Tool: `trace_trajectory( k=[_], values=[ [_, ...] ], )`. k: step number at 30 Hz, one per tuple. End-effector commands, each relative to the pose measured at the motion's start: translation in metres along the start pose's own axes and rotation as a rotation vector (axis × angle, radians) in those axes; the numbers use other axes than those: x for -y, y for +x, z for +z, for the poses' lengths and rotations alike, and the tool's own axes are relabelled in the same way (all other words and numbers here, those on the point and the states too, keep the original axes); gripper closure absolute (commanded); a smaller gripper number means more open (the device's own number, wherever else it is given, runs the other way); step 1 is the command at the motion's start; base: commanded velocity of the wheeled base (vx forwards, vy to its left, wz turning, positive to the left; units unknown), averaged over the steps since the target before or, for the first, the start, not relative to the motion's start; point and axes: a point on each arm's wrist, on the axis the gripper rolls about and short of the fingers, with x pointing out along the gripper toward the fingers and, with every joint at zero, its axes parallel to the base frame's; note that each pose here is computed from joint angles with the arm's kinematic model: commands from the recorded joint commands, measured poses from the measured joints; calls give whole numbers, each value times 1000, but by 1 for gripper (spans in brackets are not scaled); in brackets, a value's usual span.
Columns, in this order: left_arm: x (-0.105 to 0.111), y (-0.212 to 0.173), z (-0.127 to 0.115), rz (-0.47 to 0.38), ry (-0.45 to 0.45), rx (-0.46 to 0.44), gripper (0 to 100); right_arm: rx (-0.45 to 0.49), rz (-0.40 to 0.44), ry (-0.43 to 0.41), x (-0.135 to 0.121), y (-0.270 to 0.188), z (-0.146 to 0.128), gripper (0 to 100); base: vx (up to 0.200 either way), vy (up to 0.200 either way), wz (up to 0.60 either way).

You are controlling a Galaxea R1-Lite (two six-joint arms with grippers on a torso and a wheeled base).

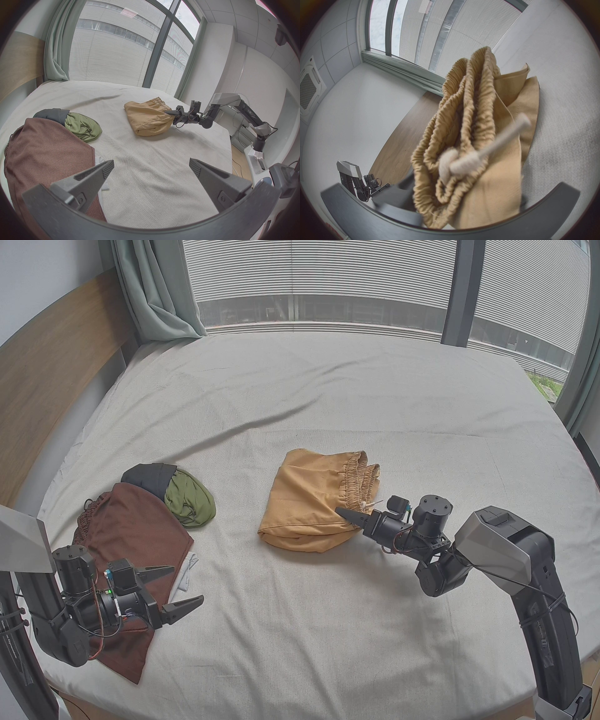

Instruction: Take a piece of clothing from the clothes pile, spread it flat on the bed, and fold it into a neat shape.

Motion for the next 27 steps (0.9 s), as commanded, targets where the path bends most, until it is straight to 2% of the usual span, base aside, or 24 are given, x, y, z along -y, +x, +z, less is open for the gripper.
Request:
trace_trajectory(
  k=[1, 6, 13, 20, 27],
  values=[
    [0, 0, 1, 1, 2, 2, 0, 5, 0, -3, 0, -2, 1, 0, 0, 0, 0],
    [0, 0, 1, 1, 2, 2, 0, 9, -17, -5, -4, -16, 3, 0, 0, 0, 0],
    [-1, 0, 2, 2, 6, 7, 0, -82, -94, -35, -10, -45, -25, 0, 0, 0, 0],
    [1, -2, 7, 4, 19, 20, 0, -119, -62, -41, -36, -60, -49, 0, 0, 0, 0],
    [1, -2, 6, 4, 19, 20, 0, -144, 6, -61, -80, -56, -47, 0, 0, 0, 0]
  ],
)
